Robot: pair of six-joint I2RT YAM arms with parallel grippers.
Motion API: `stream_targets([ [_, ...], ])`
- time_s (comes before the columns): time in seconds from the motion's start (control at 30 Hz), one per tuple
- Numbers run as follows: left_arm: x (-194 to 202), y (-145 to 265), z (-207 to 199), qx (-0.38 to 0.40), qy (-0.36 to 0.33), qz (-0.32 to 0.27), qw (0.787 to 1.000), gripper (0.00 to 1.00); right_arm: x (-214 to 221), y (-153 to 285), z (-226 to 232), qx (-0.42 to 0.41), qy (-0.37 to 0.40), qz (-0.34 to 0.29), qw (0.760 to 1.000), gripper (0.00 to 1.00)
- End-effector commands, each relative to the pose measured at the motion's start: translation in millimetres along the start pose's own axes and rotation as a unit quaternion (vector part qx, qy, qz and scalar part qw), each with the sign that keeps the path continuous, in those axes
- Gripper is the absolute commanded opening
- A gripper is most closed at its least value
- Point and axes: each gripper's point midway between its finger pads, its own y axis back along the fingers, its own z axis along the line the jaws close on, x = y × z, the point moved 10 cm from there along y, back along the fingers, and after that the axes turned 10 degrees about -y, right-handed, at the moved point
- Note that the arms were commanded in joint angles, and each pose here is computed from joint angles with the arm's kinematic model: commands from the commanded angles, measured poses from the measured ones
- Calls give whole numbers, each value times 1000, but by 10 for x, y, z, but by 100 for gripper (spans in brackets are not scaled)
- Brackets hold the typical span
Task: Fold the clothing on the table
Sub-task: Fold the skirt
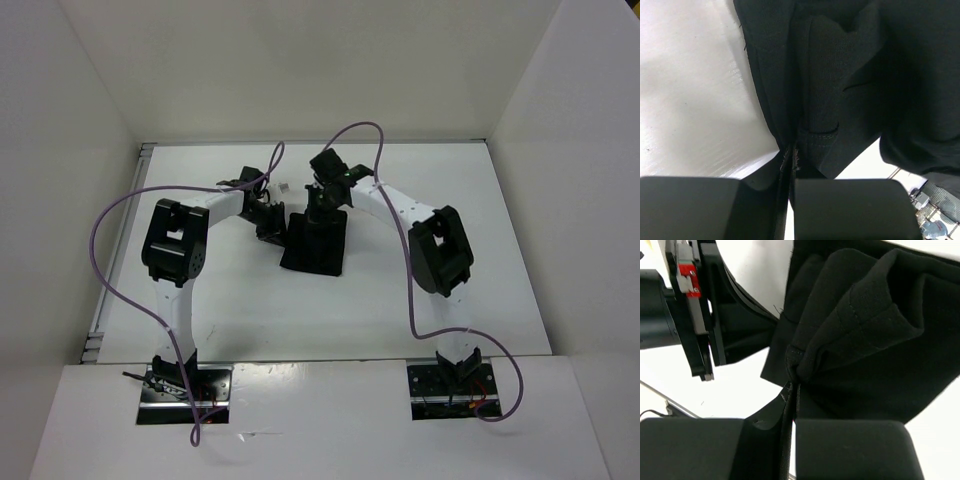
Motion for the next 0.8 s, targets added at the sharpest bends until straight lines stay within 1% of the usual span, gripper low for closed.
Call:
stream_targets([
  [0.0, 126, -138, 96, -5, 8, 26, 1000, 8, -83, -23, 241, -38, 14, -18, 999, 0],
  [0.37, 115, -140, 84, 5, 6, 22, 1000, 8, 36, -195, 435, -52, 33, 10, 998, 0],
  [0.47, 115, -140, 84, 5, 6, 22, 1000, 8, 98, -278, 421, -47, 33, 26, 998, 0],
  [0.57, 115, -140, 84, 5, 6, 22, 1000, 8, 97, -339, 407, -43, 32, 29, 998, 0],
  [0.6, 115, -140, 84, 5, 6, 22, 1000, 8, 116, -372, 377, -36, 30, 37, 998, 7],
  [0.67, 128, -139, 109, -16, 13, 26, 999, 8, 88, -315, 454, -59, 39, 40, 997, 31],
  [0.7, 77, -59, 62, -24, 6, 16, 1000, 8, 81, -313, 477, -73, 47, 42, 995, 41],
  [0.77, -22, 136, 156, -53, 16, -14, 998, 8, 21, -21, 655, -123, 67, 19, 990, 45],
])
